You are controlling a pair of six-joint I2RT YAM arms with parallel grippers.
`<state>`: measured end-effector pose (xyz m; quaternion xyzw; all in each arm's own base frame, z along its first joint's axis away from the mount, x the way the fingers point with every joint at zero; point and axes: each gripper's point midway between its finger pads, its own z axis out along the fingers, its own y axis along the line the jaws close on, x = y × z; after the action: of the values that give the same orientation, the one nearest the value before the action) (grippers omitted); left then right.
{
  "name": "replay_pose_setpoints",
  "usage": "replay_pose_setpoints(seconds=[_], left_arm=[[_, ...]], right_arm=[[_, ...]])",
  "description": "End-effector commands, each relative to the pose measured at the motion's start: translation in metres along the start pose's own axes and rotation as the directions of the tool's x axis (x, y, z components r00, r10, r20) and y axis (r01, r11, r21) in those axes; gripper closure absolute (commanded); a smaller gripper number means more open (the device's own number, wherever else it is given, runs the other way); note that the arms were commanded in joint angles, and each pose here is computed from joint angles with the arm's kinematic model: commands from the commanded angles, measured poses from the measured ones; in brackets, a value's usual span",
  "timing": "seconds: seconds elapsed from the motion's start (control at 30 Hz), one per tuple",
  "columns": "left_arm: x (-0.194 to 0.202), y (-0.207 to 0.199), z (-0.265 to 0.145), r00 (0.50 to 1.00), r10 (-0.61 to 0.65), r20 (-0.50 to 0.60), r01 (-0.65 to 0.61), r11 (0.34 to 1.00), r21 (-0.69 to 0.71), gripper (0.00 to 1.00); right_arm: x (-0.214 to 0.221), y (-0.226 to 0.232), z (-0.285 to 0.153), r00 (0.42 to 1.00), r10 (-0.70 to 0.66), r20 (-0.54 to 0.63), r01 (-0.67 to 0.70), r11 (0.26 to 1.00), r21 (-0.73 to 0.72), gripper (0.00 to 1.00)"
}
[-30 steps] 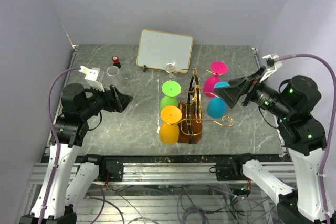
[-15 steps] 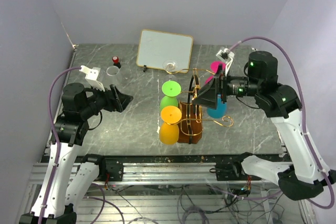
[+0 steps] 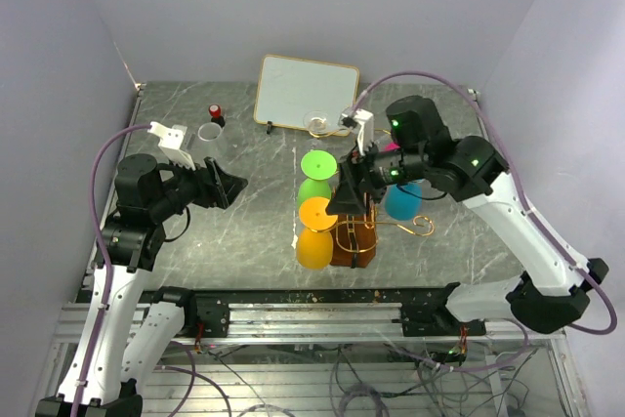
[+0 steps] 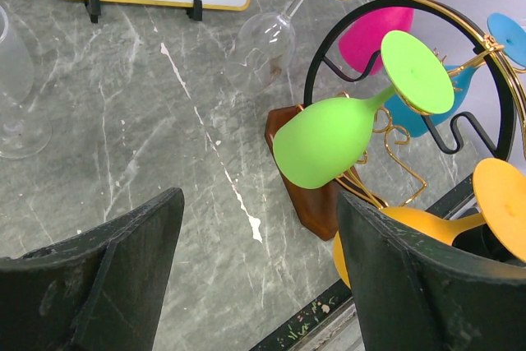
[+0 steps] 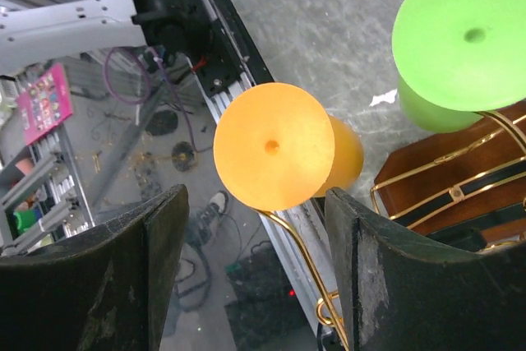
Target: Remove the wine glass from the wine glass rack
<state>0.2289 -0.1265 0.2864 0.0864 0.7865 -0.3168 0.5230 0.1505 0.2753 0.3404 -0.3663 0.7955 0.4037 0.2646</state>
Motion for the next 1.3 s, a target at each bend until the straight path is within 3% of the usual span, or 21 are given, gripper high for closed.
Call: replay_pose_setpoints(seconds=[0.0, 0.17, 0.37, 0.7, 0.83, 1.27], left_arm=[[-0.004, -0.004, 0.001, 1.0, 0.023, 0.022, -0.023, 0.999, 0.027, 0.15], [-0.005, -0.005, 0.0, 0.999, 0.026, 0.026, -0.027, 0.999, 0.031, 0.15], [-0.005, -0.007, -0.001, 0.999, 0.028, 0.03, -0.029, 0.999, 0.036, 0.15], [-0.007, -0.011, -0.004, 0.998, 0.04, 0.043, -0.042, 0.998, 0.054, 0.15], [-0.009, -0.013, -0.007, 0.997, 0.048, 0.057, -0.051, 0.997, 0.056, 0.15], [-0.01, -0.017, -0.01, 0.996, 0.056, 0.067, -0.061, 0.996, 0.069, 0.15]], right_arm=[[0.004, -0.007, 0.007, 0.999, 0.01, -0.043, -0.005, 0.992, 0.127, 0.34], [0.014, -0.009, 0.022, 0.993, 0.066, -0.096, -0.047, 0.98, 0.193, 0.35], [0.016, -0.012, 0.031, 0.982, 0.172, -0.077, -0.145, 0.951, 0.275, 0.35], [0.02, -0.008, 0.041, 0.95, 0.308, -0.05, -0.283, 0.917, 0.28, 0.45], [0.022, -0.01, 0.045, 0.938, 0.344, -0.047, -0.316, 0.902, 0.293, 0.52], [0.027, -0.017, 0.047, 0.92, 0.392, -0.016, -0.365, 0.871, 0.328, 0.53]])
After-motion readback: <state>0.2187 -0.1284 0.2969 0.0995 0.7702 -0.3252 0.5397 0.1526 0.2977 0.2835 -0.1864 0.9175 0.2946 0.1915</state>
